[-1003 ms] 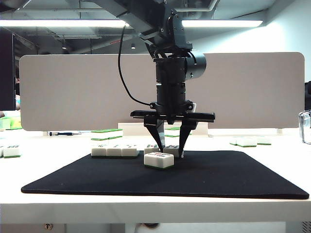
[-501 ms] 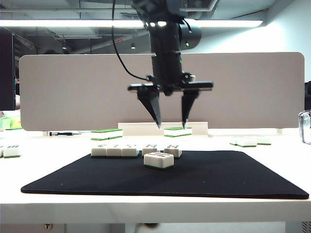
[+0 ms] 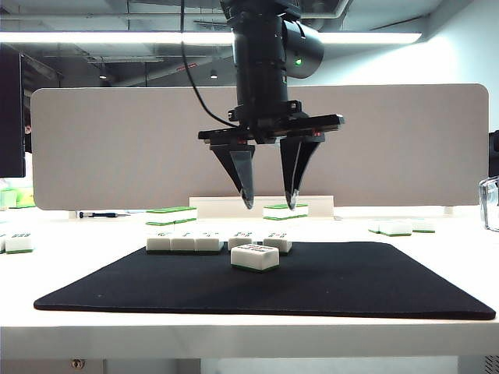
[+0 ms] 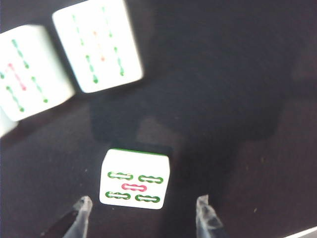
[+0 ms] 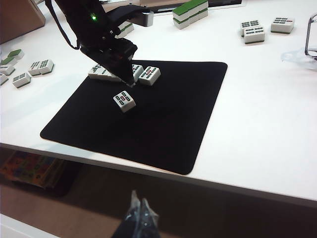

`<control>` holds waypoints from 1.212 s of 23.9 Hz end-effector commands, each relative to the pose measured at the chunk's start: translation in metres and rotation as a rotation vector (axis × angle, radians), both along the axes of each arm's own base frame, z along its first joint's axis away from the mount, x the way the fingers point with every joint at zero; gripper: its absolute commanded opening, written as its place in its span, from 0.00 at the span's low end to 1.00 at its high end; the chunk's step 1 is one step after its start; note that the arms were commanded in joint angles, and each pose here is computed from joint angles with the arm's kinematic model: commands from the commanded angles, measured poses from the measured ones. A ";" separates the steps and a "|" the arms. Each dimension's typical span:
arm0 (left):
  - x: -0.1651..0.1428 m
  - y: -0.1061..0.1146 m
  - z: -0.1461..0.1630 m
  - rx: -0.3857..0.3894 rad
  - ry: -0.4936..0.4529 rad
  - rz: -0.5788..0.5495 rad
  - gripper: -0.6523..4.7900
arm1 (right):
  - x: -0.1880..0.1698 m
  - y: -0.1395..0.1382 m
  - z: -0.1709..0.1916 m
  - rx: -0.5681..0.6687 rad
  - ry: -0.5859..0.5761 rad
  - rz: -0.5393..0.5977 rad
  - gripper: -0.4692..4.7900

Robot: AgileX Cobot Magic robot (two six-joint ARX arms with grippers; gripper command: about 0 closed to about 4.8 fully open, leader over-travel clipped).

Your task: Align six mahjong tiles in a row on the table.

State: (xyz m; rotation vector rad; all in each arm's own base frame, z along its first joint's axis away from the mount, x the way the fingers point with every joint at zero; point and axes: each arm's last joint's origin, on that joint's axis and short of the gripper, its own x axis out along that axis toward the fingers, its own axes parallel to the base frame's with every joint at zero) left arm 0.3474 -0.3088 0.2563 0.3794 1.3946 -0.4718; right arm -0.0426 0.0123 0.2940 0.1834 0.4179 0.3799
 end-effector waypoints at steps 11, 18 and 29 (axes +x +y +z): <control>0.001 0.002 -0.045 0.087 0.048 -0.062 0.92 | -0.002 -0.001 0.001 -0.011 -0.025 -0.022 0.09; 0.001 0.000 -0.062 0.138 0.082 -0.066 0.82 | -0.002 -0.001 0.001 -0.011 -0.025 -0.022 0.09; -0.001 -0.001 -0.060 0.147 0.086 -0.121 0.43 | -0.002 -0.001 0.001 -0.018 -0.026 -0.039 0.09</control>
